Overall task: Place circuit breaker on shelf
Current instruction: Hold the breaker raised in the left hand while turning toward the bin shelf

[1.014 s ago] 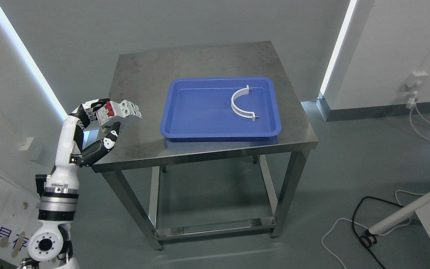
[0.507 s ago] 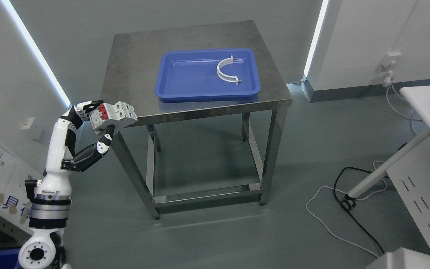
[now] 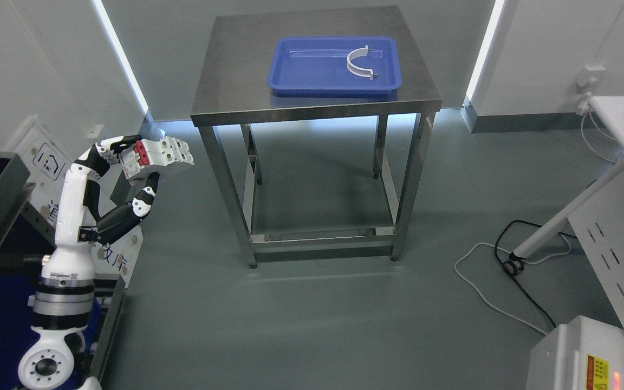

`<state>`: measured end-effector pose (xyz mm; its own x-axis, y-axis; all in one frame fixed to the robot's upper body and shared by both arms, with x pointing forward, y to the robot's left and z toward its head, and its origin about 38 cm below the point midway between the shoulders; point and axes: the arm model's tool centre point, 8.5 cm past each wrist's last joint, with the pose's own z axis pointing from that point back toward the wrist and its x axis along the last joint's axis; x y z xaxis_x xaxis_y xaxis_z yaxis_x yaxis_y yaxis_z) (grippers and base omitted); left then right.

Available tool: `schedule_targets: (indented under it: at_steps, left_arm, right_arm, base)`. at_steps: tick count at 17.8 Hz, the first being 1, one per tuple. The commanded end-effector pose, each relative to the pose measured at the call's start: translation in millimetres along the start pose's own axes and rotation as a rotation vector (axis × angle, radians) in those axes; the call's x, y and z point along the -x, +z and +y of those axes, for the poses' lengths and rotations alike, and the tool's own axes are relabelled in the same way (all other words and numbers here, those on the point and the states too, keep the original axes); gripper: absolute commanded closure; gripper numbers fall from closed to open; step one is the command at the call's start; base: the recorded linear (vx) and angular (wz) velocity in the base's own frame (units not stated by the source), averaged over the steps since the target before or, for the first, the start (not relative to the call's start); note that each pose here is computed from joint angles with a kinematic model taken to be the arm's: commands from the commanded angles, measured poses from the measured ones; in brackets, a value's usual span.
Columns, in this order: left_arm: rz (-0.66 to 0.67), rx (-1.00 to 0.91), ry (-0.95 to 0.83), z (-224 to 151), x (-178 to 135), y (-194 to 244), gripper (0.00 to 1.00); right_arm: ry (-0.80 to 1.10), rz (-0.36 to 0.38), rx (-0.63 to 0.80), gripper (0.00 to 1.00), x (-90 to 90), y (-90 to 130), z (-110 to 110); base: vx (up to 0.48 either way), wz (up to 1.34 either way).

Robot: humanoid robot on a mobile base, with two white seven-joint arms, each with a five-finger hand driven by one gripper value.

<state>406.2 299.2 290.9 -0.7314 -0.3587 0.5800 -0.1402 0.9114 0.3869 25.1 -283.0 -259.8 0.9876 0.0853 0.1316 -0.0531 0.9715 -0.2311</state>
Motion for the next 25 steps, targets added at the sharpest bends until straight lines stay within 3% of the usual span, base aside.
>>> schedule_targets:
  at_steps: [1,5,10,18,25]
  left_arm:
    - [-0.058,-0.026,-0.026,15.8,-12.2,-16.1,0.97]
    - [-0.164,-0.018,-0.022,13.6,-35.7,-54.5,0.97]
    - [-0.209,-0.005,-0.019,9.1,-46.7,-69.3,0.97]
    - [-0.298,0.041,-0.002,-5.2,-74.8,-104.7,0.97]
    - [-0.186,0.117,-0.074,3.6,-60.3,-120.7,0.96]
  right_arm:
    - [0.032,0.062,0.014,0.00,7.0,-0.9,-9.7]
    - [0.032,0.062,0.014,0.00,7.0,-0.9,-9.7]
    - [0.032,0.062,0.014,0.00,7.0,-0.9,-9.7]
    - [0.032,0.062,0.014,0.00,7.0,-0.9,-9.7]
    - [0.032,0.062,0.014,0.00,7.0,-0.9,-9.7]
  base:
    - [-0.351,0.18]
    - [-0.339,0.17]
    - [-0.315,0.43]
    - [-0.249,1.04]
    - [-0.105,1.19]
